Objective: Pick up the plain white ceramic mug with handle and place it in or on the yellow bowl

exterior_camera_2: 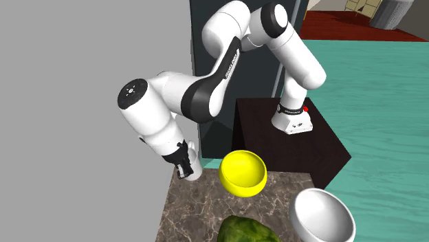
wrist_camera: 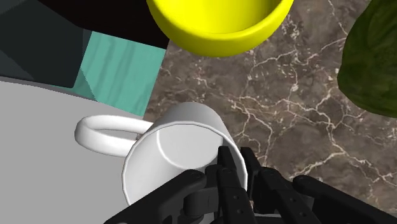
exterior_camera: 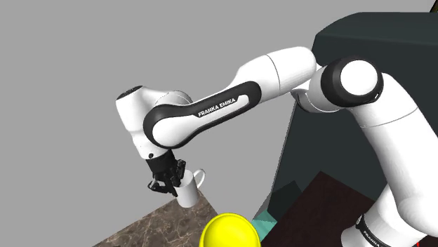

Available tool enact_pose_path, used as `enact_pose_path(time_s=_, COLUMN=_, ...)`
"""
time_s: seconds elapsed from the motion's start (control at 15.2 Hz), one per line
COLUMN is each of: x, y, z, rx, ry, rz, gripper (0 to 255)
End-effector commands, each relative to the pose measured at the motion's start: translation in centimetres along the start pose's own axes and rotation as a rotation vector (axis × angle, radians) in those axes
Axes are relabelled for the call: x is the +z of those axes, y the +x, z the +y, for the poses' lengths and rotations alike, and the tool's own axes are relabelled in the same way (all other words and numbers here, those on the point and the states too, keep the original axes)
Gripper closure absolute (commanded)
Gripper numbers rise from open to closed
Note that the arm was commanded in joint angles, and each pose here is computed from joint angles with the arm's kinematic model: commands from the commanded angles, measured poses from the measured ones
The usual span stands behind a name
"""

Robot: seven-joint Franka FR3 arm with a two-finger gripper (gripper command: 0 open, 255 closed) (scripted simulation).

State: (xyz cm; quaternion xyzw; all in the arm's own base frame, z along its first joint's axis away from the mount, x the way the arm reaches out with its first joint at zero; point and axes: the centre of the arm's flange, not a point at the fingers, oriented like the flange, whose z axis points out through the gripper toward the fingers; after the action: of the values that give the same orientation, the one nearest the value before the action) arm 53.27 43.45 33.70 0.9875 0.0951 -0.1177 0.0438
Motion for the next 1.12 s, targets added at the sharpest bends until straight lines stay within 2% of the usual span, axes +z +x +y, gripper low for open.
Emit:
enact_pose_path(time_s=0.0, x=-2.8, y=0.3, z=0.6, rx=0.013, ry=0.043, rz=0.074, gripper=255)
enact_pose_path(time_s=0.46, x=-6.1, y=-0.5, z=0.8, rx=0.013, ry=0.043, rz=0.074, gripper=255)
enact_pose_path(time_s=1.06, x=-4.4, y=-12.2, z=1.2, rx=0.013, ry=0.043, rz=0.074, gripper=255)
